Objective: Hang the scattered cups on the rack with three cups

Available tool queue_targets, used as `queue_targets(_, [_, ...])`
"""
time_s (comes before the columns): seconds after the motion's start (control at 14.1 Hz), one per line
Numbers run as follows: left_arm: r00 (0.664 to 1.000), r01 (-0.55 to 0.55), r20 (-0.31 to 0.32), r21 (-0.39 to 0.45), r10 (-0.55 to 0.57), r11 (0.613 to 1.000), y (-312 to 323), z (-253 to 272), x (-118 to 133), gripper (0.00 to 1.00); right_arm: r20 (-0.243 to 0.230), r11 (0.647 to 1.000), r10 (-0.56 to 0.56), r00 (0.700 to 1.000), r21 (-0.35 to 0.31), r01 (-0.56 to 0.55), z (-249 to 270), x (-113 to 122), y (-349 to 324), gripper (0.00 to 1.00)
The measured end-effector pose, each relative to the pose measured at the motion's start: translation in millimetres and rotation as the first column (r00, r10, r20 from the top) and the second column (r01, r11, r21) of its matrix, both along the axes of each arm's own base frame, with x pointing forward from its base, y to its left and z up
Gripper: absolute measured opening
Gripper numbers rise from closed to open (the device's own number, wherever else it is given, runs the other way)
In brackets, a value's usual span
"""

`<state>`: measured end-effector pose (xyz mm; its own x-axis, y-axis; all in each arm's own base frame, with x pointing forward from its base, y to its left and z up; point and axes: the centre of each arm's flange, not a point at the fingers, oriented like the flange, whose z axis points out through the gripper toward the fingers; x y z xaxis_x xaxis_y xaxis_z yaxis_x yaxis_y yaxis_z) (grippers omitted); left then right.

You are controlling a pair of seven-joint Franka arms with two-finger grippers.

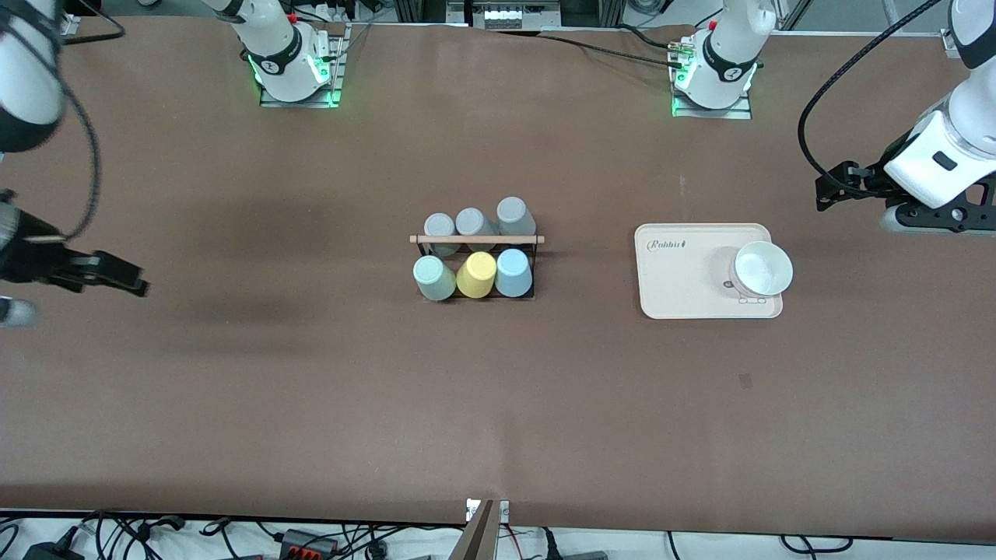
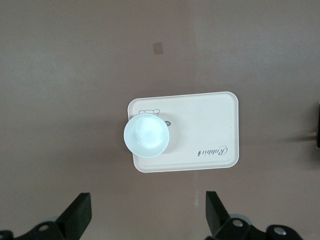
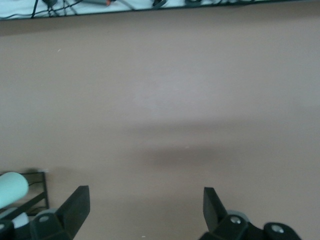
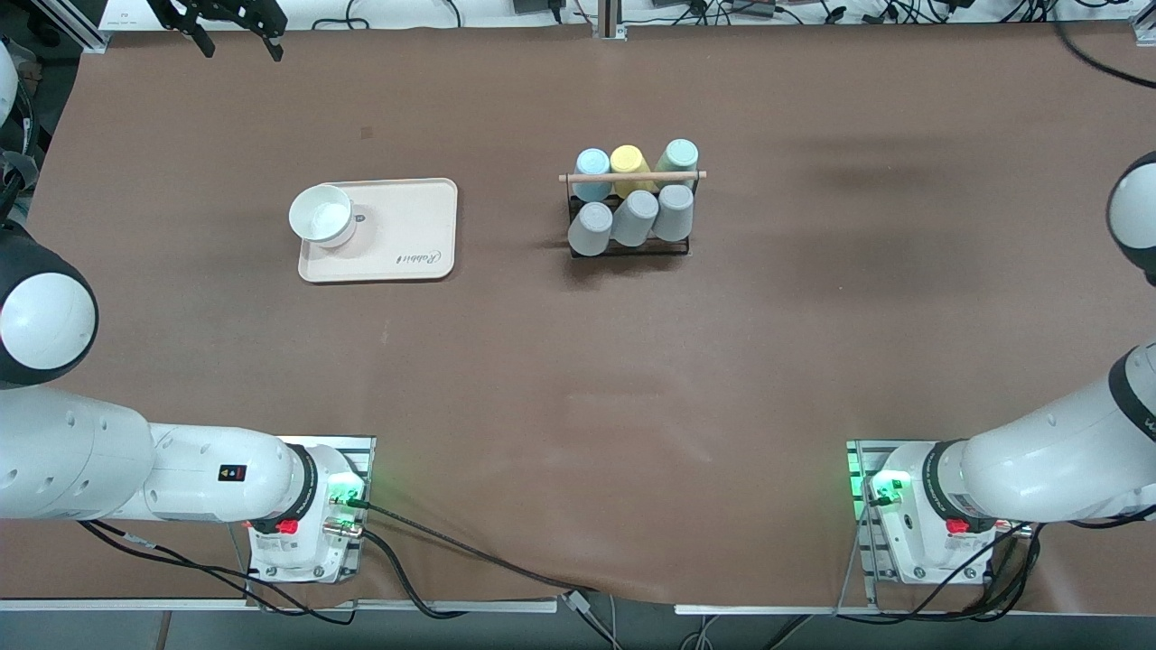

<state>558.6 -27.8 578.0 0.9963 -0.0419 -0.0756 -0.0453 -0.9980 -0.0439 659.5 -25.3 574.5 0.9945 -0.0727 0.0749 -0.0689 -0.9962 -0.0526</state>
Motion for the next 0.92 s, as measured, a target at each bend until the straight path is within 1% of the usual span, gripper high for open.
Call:
queue_targets(0.07, [1.000,0.000,0.000,0.000,0.000,1.000,0.0,0.0,0.0,1.00,0.008,1.000,-0.002,1.000,0.001,0.002,7.6,-4.1,-11.1,1.00])
queue_targets(0.21, [1.000,0.000,0.000,0.000,0.000,1.000,0.0,0.0,-0.1,1.00,0.019,1.000,0.008,1.000,0.000,-0.008,20.9,-10.6,-8.1,1.00])
queue_targets(0.36, [1.000,0.000,-0.001,0.000,0.000,1.000,0.0,0.0,-0.1,1.00,0.017,0.999,0.031,0.999,-0.030,-0.030,32.0,-19.6,1.1,1.00])
queue_targets(0.5, [1.000,0.000,-0.001,0.000,0.000,1.000,0.0,0.0,-0.1,1.00,0.008,0.999,0.035,0.999,-0.038,-0.035,31.8,-31.6,2.4,1.00])
queue_targets(0.57, [1.000,0.000,-0.001,0.000,0.000,1.000,0.0,0.0,-0.1,1.00,0.012,0.999,0.033,0.999,-0.038,-0.033,26.5,-38.7,0.7,1.00])
queue_targets(0.64, [1.000,0.000,-0.001,0.000,0.000,1.000,0.0,0.0,-0.1,1.00,0.020,0.999,0.031,0.999,-0.038,-0.030,20.1,-48.1,-0.7,1.00])
queue_targets(0.71, [1.000,0.000,-0.001,0.000,0.000,1.000,0.0,0.0,-0.1,1.00,0.018,0.999,0.030,0.999,-0.037,-0.029,13.2,-59.8,-1.5,1.00])
queue_targets(0.85, [1.000,0.000,-0.001,0.000,0.000,1.000,0.0,0.0,-0.1,1.00,0.000,0.999,0.030,1.000,-0.031,-0.030,4.1,-84.4,-2.0,1.00])
queue_targets(0.92, [1.000,0.000,-0.001,0.000,0.000,1.000,0.0,0.0,-0.1,1.00,-0.001,0.999,0.030,1.000,-0.029,-0.030,2.9,-92.9,-1.8,1.00])
